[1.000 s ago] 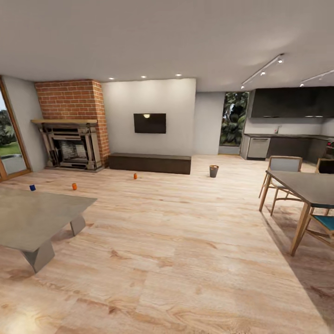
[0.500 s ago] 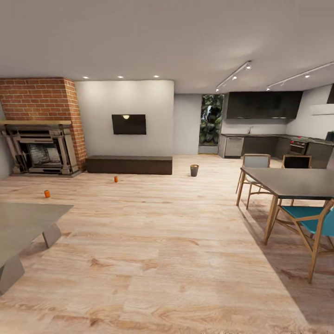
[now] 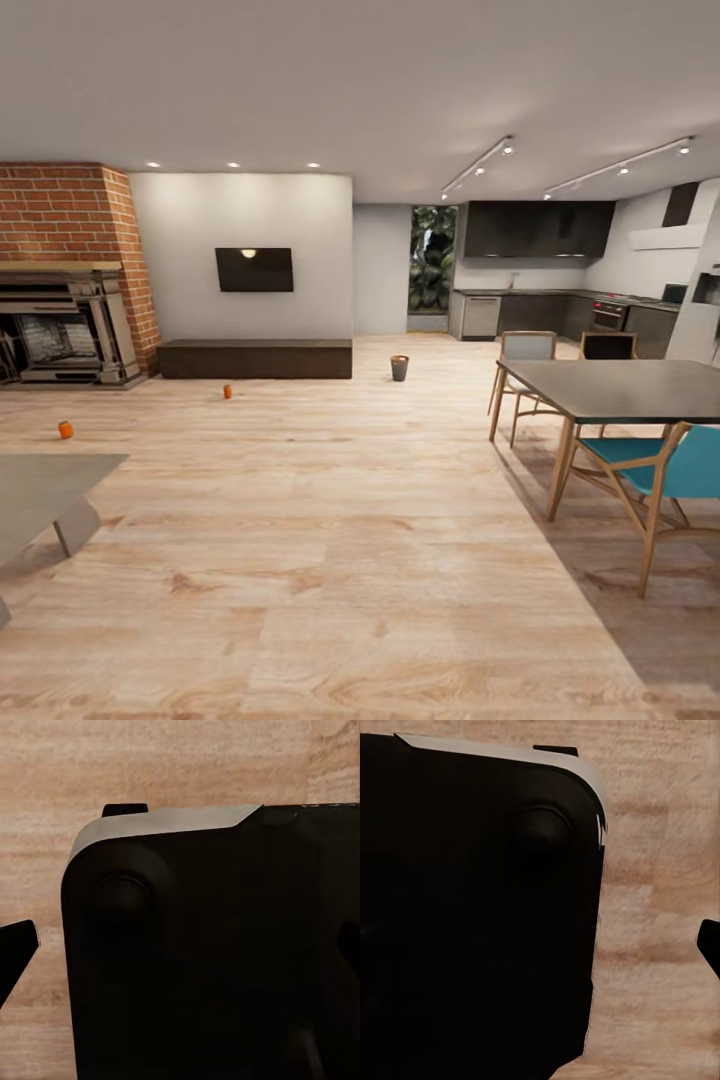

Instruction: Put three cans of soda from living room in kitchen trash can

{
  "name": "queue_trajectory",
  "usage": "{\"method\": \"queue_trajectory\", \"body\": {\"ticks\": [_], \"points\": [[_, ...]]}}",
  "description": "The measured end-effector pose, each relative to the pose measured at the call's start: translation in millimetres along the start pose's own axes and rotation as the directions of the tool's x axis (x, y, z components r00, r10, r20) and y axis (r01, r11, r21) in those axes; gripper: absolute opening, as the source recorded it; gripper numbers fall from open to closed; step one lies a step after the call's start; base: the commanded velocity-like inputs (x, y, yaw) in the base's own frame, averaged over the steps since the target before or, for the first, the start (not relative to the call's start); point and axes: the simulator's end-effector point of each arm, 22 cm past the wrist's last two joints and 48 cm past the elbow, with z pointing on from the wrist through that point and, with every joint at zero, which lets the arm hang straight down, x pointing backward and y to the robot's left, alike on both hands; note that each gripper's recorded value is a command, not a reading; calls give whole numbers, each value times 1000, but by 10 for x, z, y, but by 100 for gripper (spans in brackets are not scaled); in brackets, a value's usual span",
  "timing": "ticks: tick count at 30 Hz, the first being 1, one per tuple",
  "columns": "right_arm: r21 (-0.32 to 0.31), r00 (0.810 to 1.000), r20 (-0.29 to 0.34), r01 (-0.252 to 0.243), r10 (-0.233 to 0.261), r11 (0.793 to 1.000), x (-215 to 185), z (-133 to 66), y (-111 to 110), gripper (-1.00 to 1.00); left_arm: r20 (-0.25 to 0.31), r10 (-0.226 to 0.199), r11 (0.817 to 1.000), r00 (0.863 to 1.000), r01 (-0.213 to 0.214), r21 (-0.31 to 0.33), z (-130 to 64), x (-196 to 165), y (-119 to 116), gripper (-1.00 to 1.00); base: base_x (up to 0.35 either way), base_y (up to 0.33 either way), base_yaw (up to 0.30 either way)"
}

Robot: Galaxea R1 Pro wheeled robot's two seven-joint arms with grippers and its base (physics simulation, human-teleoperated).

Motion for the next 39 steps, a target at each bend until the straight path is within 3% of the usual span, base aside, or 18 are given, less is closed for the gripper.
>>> {"method": "queue_trajectory", "body": {"ticks": [23,39], "points": [[2,1000,0,0,0,1000,2,0,-11,100,0,1,1000,1000,-1,0,0,0,1,100,289,171,-1],[9,1000,2,-5,5,1000,-10,-1,-62,100,0,2,1000,1000,-2,1,0,0,-4,100,336,28,0]]}}
